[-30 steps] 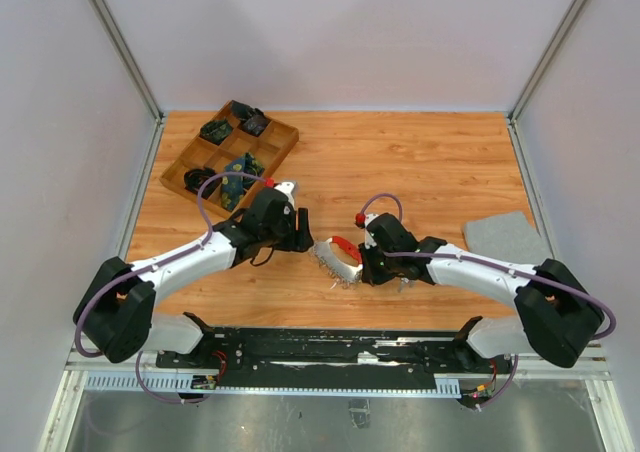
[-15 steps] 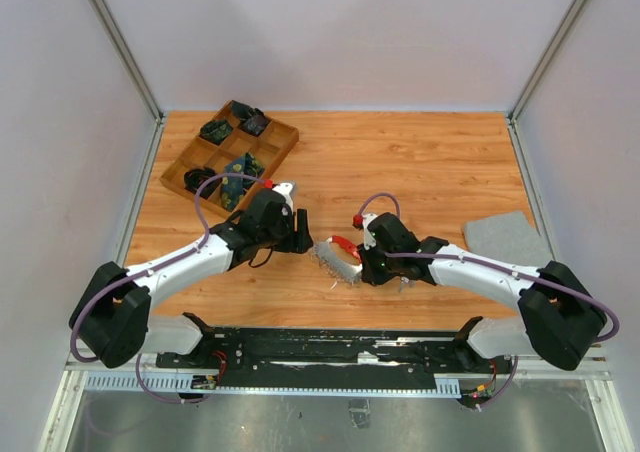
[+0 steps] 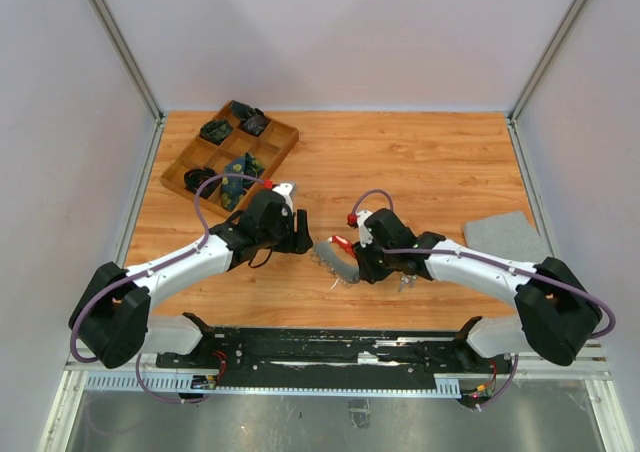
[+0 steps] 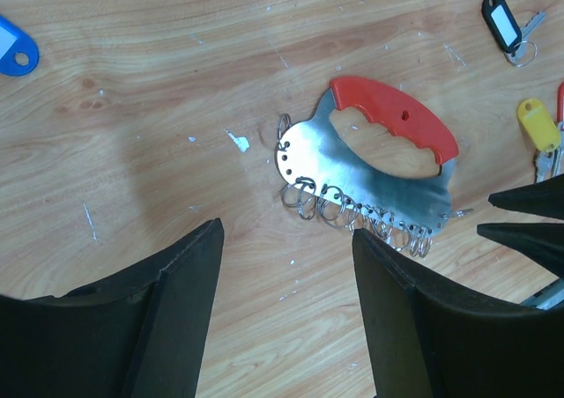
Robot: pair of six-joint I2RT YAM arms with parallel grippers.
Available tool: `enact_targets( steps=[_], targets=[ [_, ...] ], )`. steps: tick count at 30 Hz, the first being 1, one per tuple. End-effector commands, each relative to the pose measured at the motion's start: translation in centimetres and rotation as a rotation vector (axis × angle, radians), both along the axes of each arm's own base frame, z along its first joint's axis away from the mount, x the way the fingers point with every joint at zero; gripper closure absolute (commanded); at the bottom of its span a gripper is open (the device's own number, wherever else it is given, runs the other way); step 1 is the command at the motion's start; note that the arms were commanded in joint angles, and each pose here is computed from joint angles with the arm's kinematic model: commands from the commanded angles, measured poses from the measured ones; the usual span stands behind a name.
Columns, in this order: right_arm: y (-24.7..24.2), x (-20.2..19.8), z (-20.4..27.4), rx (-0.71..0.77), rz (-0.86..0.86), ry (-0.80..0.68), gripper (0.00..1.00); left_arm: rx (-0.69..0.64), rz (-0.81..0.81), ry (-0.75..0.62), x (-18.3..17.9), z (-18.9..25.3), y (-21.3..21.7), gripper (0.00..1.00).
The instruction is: Put the keys on the keyring
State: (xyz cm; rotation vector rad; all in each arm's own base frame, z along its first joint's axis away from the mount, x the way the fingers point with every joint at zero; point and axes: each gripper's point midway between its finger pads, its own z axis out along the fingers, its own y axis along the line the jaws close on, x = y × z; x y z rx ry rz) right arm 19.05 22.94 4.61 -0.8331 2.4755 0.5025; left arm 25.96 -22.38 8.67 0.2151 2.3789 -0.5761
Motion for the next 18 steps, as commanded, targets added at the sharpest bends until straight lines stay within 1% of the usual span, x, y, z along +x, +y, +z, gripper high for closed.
enact_targets(
  steps=[1, 6, 15, 18],
  targets=[
    [0.5, -0.2, 0.0, -0.001, 0.071, 0.015, 0.69, -0.003, -0.022, -0.025, -0.1, 0.7, -0.3, 0.34],
    [1.2, -0.3, 0.1, 0.014, 0.125, 0.028, 0.62, -0.004, -0.026, -0.026, -0.1, 0.7, -0.3, 0.34],
    [1.5, -0.1, -1.0, -0.019, 0.157, 0.059, 0.61, 0.002, -0.024, -0.02, -0.1, 0.4, -0.2, 0.34],
    [1.5, 0.0, -1.3, -0.026, 0.161, 0.064, 0.62, 0.005, -0.024, -0.022, -0.2, 0.4, -0.1, 0.34]
  ],
)
